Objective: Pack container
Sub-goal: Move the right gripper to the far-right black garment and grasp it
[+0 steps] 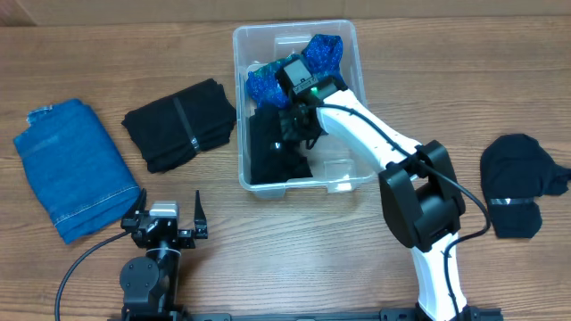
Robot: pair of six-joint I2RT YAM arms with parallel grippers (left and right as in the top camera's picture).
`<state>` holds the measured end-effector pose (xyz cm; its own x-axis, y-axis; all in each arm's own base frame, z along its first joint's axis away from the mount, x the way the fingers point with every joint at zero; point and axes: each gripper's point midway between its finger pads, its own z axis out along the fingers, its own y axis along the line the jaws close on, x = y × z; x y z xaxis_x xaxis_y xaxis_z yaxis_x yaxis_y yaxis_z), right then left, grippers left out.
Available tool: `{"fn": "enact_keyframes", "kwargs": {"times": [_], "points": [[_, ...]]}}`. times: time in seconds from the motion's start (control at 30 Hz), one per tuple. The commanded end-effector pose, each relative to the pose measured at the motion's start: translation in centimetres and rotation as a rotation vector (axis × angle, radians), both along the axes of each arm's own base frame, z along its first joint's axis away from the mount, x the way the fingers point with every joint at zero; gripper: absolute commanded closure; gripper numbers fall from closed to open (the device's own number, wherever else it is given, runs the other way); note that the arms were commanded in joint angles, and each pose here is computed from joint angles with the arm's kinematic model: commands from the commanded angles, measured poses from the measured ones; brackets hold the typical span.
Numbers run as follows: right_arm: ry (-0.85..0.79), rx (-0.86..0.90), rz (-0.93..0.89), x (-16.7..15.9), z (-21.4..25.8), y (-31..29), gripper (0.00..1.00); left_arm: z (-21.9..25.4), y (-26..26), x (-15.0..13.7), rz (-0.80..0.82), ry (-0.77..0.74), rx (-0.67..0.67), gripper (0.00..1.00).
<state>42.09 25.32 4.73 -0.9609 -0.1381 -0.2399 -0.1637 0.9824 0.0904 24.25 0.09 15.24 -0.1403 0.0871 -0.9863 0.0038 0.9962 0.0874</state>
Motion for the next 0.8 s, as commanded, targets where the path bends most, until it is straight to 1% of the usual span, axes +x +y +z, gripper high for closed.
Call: {"fn": "enact_keyframes", "kwargs": {"times": [0.0,0.13,0.2,0.23,0.3,0.37,0.47,0.53,0.57,0.6,0.73,0.77], "points": [[-0.240,-0.037,-0.041,3.3,10.9,-2.7,0.81,-0.1,0.0,0.0,0.001,0.001,0.024,0.00],[-0.323,0.006,-0.097,3.0,18.6,-5.4,0.80,-0.1,0.0,0.0,0.001,0.001,0.024,0.00],[-0.358,0.020,-0.147,3.0,21.2,-7.8,0.80,-0.1,0.0,0.0,0.001,0.001,0.024,0.00],[-0.374,0.024,-0.179,3.0,22.2,-9.3,0.76,-0.1,0.0,0.0,0.001,0.001,0.024,0.00],[-0.389,0.020,-0.280,2.9,23.9,-13.7,0.75,-0.1,0.0,0.0,0.001,0.001,0.024,0.00],[-0.377,-0.002,-0.390,2.6,24.5,-18.7,0.74,-0.1,0.0,0.0,0.001,0.001,0.024,0.00],[-0.318,-0.059,-0.588,1.4,24.0,-27.9,0.64,-0.1,0.0,0.0,0.001,0.001,0.024,0.00],[-0.285,-0.092,-0.727,0.3,23.2,-33.9,0.60,-0.1,0.0,0.0,0.001,0.001,0.024,0.00],[-0.271,-0.107,-0.823,-0.8,22.8,-37.9,0.51,-0.1,0.0,0.0,0.001,0.001,0.024,0.00],[-0.261,-0.114,-0.911,-1.8,22.4,-41.1,0.38,-0.1,0.0,0.0,0.001,0.001,0.024,0.00],[-0.223,-0.120,-1.177,-6.0,20.9,-49.8,0.25,-0.1,0.0,0.0,0.001,0.001,0.024,0.00],[-0.201,-0.114,-1.247,-7.6,19.9,-52.4,0.16,-0.1,0.0,0.0,0.001,0.001,0.024,0.00]]}}
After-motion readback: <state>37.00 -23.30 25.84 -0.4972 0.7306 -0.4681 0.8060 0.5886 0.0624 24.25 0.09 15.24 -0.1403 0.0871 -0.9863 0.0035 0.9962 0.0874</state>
